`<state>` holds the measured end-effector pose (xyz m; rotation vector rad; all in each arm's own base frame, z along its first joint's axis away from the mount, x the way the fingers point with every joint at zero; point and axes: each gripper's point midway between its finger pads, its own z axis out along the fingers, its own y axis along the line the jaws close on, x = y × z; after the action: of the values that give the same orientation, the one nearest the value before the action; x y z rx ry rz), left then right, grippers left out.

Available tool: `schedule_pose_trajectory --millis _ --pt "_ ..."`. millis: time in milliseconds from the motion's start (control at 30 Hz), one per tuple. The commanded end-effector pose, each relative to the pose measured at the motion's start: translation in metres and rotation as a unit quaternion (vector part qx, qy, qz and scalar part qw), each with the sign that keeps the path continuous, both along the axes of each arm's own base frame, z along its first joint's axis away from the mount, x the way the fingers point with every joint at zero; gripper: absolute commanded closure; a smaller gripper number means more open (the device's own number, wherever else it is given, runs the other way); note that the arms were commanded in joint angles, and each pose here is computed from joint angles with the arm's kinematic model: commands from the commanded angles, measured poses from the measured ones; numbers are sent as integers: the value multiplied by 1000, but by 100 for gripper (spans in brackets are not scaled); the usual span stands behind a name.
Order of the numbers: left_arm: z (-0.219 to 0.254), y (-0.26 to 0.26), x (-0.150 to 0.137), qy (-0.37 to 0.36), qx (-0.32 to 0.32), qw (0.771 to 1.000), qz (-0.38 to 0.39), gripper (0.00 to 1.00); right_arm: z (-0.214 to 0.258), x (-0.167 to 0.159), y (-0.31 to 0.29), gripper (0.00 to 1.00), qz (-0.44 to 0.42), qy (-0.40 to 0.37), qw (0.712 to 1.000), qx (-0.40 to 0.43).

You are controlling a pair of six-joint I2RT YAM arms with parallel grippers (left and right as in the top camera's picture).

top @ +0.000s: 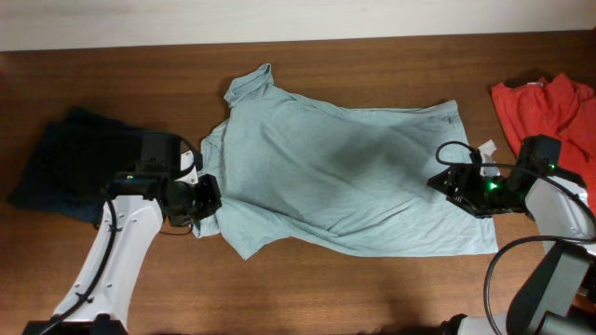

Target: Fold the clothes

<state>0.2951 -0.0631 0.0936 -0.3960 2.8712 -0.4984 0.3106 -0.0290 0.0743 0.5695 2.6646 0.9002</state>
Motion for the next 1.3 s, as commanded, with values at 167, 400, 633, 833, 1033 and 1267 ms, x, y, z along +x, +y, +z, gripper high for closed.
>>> schedule_pose_trajectory --millis 167,400,633,833,1033,1267 --pt "-21 8 -3 35 29 999 -5 79 5 3 -1 30 3 -10 1000 4" --pt "-23 -17 -45 85 20 988 -126 72 5 2 0 30 3 -5 1000 6" --pt "-42 -33 -66 82 129 956 -248 64 5 2 0 30 3 -5 1000 6" --pt "-61 -21 -69 82 218 941 -247 43 5 2 0 30 3 -5 1000 6" --pt "-78 -25 -64 70 215 934 -277 33 5 1 0 29 3 -5 1000 6" --pt "-95 -32 -76 103 203 924 -309 35 5 2 0 30 3 -6 1000 6"
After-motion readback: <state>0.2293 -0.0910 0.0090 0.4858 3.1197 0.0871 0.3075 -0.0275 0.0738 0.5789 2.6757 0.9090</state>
